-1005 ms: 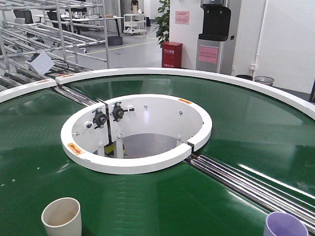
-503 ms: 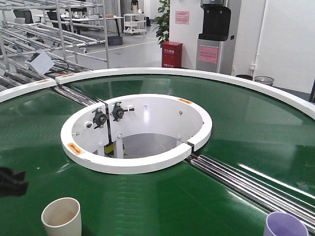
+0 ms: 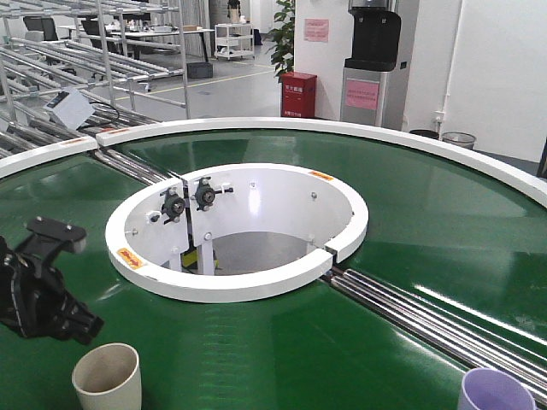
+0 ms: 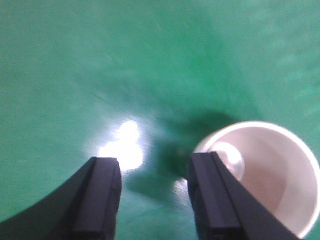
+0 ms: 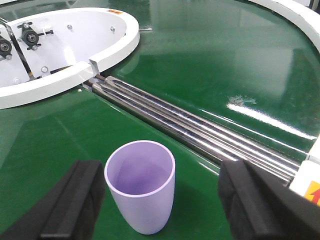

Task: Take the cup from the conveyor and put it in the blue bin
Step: 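Close left gripper on cream cup rim and right gripper on lavender cup rim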

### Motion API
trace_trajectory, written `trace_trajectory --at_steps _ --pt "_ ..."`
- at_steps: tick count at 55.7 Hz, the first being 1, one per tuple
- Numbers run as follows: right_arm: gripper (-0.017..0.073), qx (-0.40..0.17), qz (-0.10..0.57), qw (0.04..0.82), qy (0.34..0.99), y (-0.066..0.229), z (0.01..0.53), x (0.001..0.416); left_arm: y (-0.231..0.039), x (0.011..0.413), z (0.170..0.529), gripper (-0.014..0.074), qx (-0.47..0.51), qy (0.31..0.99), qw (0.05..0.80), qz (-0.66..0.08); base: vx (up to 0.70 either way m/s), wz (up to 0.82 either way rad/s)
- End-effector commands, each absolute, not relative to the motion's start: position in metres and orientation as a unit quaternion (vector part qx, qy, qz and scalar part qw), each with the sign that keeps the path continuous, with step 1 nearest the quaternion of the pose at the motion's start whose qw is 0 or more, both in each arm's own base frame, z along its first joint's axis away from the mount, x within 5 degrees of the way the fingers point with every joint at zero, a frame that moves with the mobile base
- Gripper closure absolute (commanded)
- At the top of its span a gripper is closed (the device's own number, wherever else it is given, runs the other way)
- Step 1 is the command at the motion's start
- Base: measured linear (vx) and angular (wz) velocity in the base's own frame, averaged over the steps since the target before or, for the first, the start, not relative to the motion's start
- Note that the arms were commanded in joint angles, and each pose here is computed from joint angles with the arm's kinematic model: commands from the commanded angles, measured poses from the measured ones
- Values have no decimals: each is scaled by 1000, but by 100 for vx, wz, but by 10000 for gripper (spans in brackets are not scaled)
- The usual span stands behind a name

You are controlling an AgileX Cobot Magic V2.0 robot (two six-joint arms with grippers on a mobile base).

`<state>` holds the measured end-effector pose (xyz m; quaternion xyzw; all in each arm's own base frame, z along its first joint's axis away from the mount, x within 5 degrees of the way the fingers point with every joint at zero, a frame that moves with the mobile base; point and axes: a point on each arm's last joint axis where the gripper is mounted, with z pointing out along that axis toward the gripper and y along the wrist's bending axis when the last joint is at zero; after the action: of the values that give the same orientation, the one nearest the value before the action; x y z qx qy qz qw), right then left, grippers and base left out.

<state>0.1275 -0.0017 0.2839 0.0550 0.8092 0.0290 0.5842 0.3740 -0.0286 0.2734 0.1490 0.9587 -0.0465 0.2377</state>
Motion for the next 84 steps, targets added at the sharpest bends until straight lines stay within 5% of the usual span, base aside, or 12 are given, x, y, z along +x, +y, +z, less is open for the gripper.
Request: trace_trajectory --at_steps 1,30,45,58,84 --pt "17 49 31 630 774 -2 302 131 -33 378 290 144 154 945 280 -66 0 0" --pt "25 72 46 599 796 -1 296 132 -36 395 249 177 163 954 236 -82 0 0" --pt "63 116 53 429 894 -1 292 163 -37 393 250 391 172 954 232 -84 0 0" --pt "63 74 -4 357 931 -6 332 218 -38 383 279 602 164 945 267 -91 0 0" --pt "63 49 -42 254 965 -11 296 305 -36 346 349 601 170 916 353 -81 0 0"
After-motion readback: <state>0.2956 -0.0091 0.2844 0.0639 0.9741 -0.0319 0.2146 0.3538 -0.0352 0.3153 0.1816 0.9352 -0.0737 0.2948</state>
